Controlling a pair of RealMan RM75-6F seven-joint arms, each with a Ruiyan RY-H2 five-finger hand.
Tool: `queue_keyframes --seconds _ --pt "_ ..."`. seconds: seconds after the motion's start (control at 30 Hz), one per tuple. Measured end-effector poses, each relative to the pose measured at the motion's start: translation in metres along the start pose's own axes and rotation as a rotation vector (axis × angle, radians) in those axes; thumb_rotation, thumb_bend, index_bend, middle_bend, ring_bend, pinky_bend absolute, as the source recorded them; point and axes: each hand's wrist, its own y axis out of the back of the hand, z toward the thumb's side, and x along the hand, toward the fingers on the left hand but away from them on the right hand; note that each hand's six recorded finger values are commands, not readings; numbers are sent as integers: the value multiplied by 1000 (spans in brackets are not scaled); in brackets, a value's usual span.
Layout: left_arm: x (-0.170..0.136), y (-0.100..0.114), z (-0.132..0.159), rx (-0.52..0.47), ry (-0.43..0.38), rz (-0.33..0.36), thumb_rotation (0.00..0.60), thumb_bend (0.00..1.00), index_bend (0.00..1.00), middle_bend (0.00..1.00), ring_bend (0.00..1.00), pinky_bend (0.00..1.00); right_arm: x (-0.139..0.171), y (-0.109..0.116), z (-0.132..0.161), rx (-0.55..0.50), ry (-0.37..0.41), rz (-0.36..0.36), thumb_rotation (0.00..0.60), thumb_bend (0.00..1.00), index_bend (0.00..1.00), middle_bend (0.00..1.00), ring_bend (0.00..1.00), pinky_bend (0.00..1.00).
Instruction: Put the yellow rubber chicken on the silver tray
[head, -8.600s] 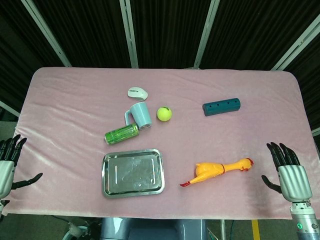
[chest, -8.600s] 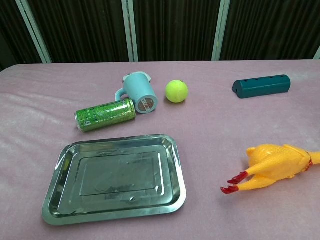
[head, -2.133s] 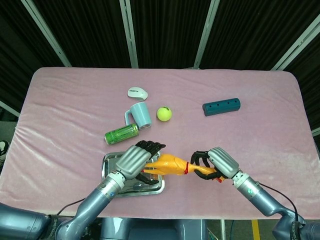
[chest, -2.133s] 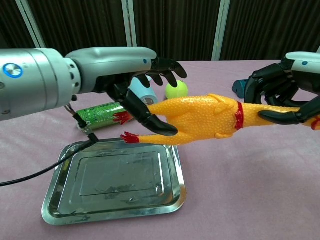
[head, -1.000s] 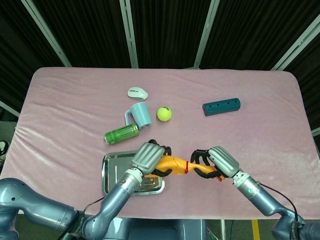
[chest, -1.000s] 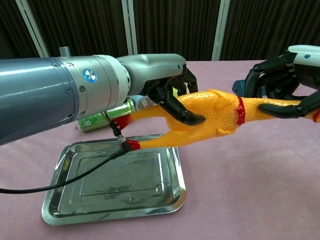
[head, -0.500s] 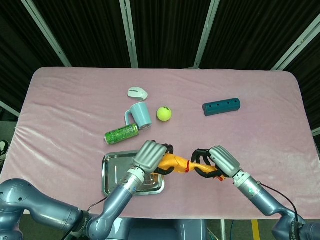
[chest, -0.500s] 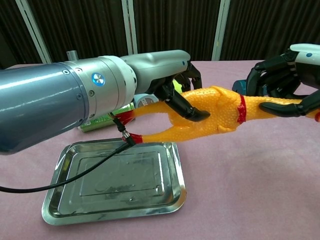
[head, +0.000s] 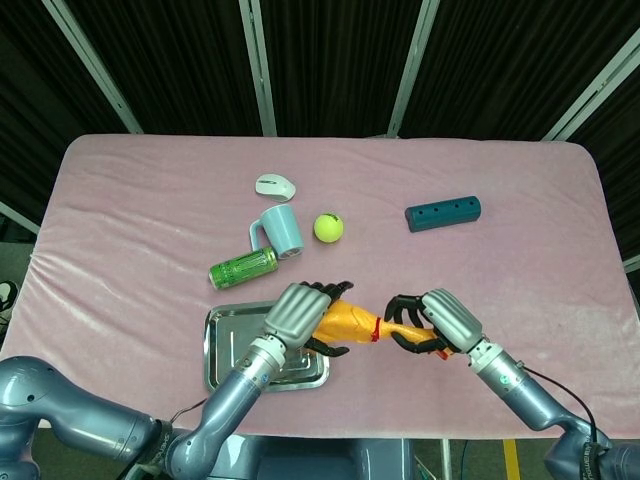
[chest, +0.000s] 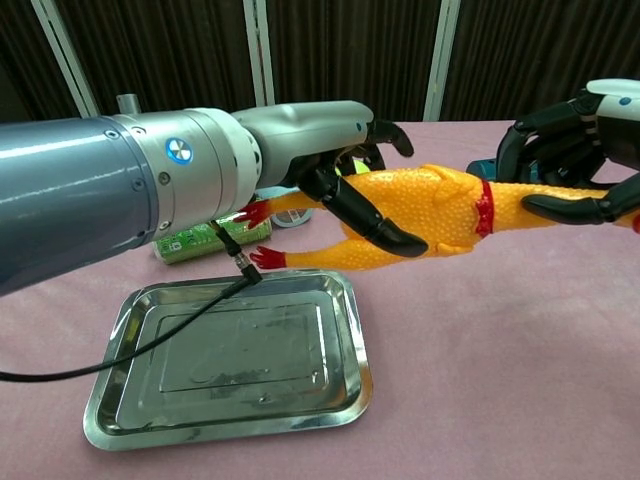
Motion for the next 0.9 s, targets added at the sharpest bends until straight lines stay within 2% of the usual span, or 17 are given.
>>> queue_keyframes --seconds 0.37,0.47,0.6,0.73,0.83,0.9 --pt "1 4 -7 2 17 12 534 30 19 143 180 300 1 2 1 -3 0 -10 600 1000 965 740 756 972" --pt "2 4 -7 2 19 13 532 146 85 183 185 300 1 2 1 -7 2 -10 600 1000 965 740 757 972" --pt "6 3 -4 2 18 8 512 357 209 295 271 305 0 2 1 -13 1 -10 600 1000 968 742 759 973" --pt "8 0 1 3 14 2 546 497 306 393 349 309 0 1 0 -20 1 -10 600 1000 970 743 761 973" --pt "11 -3 5 14 8 -5 592 587 429 518 451 340 0 2 0 -23 2 -13 600 1000 971 743 761 973" --pt "12 -4 8 17 3 -3 600 637 516 603 531 365 1 3 -1 -24 -1 -15 600 1000 971 744 761 973"
